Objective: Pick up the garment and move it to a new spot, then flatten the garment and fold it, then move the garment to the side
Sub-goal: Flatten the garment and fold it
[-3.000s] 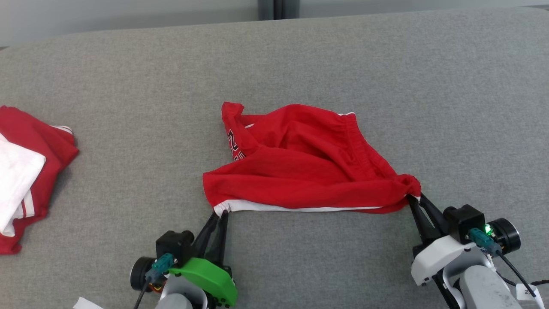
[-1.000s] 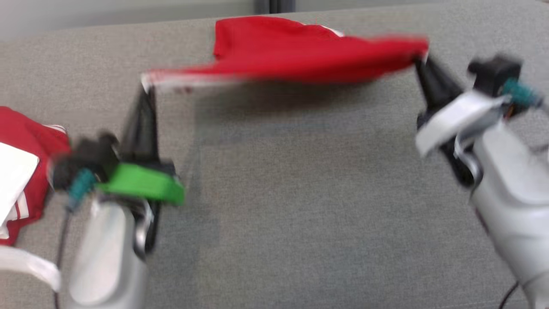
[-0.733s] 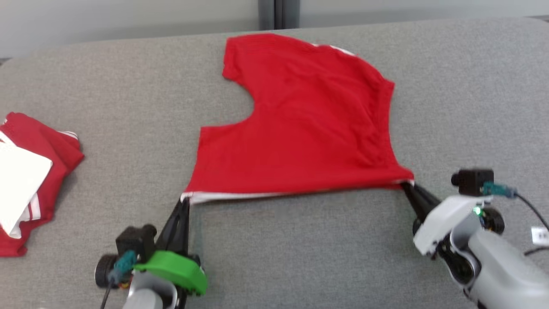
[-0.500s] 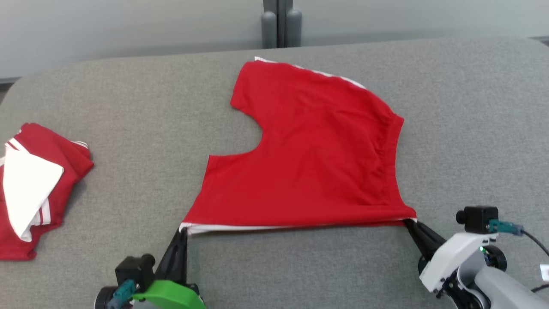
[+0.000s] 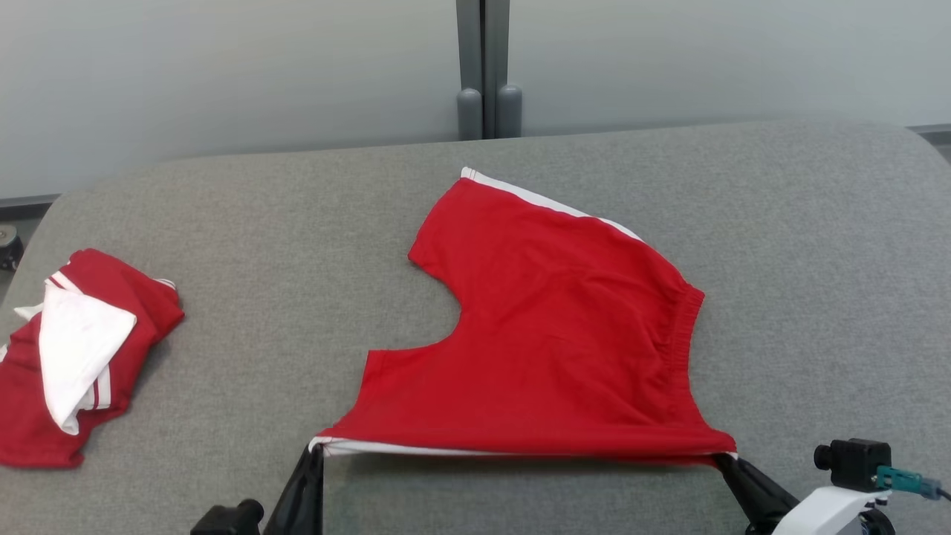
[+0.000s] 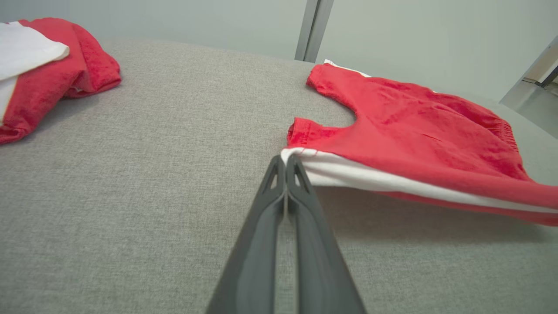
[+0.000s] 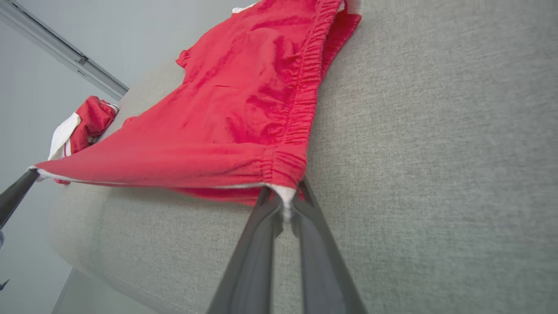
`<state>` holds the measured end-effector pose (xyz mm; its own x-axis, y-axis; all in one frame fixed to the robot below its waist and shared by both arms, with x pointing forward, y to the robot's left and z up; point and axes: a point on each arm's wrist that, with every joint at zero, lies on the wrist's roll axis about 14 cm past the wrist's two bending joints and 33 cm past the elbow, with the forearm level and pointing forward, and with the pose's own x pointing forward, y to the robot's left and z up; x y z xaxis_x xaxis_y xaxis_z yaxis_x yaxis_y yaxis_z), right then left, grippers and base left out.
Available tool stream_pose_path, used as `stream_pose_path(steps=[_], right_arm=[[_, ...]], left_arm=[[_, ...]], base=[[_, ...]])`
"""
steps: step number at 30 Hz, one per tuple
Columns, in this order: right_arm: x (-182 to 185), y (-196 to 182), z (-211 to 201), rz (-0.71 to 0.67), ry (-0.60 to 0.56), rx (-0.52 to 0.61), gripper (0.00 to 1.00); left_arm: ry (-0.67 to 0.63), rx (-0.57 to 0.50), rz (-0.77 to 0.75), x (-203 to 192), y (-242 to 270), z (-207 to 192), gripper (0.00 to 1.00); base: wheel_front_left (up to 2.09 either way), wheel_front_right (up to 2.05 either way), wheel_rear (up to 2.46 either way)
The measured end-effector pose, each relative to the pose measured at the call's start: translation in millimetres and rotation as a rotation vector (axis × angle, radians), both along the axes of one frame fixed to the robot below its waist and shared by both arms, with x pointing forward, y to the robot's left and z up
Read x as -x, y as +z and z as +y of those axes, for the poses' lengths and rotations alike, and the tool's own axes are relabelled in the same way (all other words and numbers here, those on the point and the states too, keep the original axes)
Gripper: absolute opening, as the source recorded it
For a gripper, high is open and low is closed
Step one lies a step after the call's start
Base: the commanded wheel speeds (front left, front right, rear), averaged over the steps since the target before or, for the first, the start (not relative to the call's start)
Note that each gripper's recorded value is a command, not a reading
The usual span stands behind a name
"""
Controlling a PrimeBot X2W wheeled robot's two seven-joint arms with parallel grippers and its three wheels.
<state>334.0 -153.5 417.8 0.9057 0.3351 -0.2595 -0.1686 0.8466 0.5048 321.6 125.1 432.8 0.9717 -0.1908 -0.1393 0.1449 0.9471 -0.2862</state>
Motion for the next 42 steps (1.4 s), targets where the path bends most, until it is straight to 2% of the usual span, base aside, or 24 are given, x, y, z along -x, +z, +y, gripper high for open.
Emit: stream_pose_path(steps=[4,10,18,23,28,34,42], right_arm=[[-14.9,19.7,-3.4,-0.072,-0.008,0.0,0.0],[-56.6,54.7,3.1,-0.199,-0.01,-0.015,0.0],[-107.7,72.7,9.8,-0.282,-0.04,-0.046,0.0],[-137.2,73.4,3.5,-0.311,-0.08,-0.035,0.0],[-158.3,61.6,-11.8,-0.32,-0.126,0.051,0.0],[-161.5,32.4,-24.4,-0.261,-0.18,0.108,0.0],[-159.6,25.7,-43.5,-0.252,-0.242,0.151,0.0]], left_arm=[[-0.02,0.002,-0.091,-24.9,26.9,-6.4,0.0],[-0.109,-0.025,-0.251,-87.5,74.4,-34.0,0.0],[-0.233,-0.088,-0.328,-161.6,89.4,-63.8,0.0],[-0.263,-0.12,-0.314,-206.4,74.9,-71.9,0.0],[-0.291,-0.133,-0.286,-240.6,53.7,-85.9,0.0],[-0.353,-0.152,-0.232,-265.3,20.1,-113.3,0.0],[-0.37,-0.174,-0.194,-288.0,-3.2,-133.3,0.0]], base=[[0.0,0.0,0.0],[0.0,0.0,0.0],[0.0,0.0,0.0],[0.0,0.0,0.0],[0.0,0.0,0.0],[0.0,0.0,0.0],[0.0,0.0,0.0]])
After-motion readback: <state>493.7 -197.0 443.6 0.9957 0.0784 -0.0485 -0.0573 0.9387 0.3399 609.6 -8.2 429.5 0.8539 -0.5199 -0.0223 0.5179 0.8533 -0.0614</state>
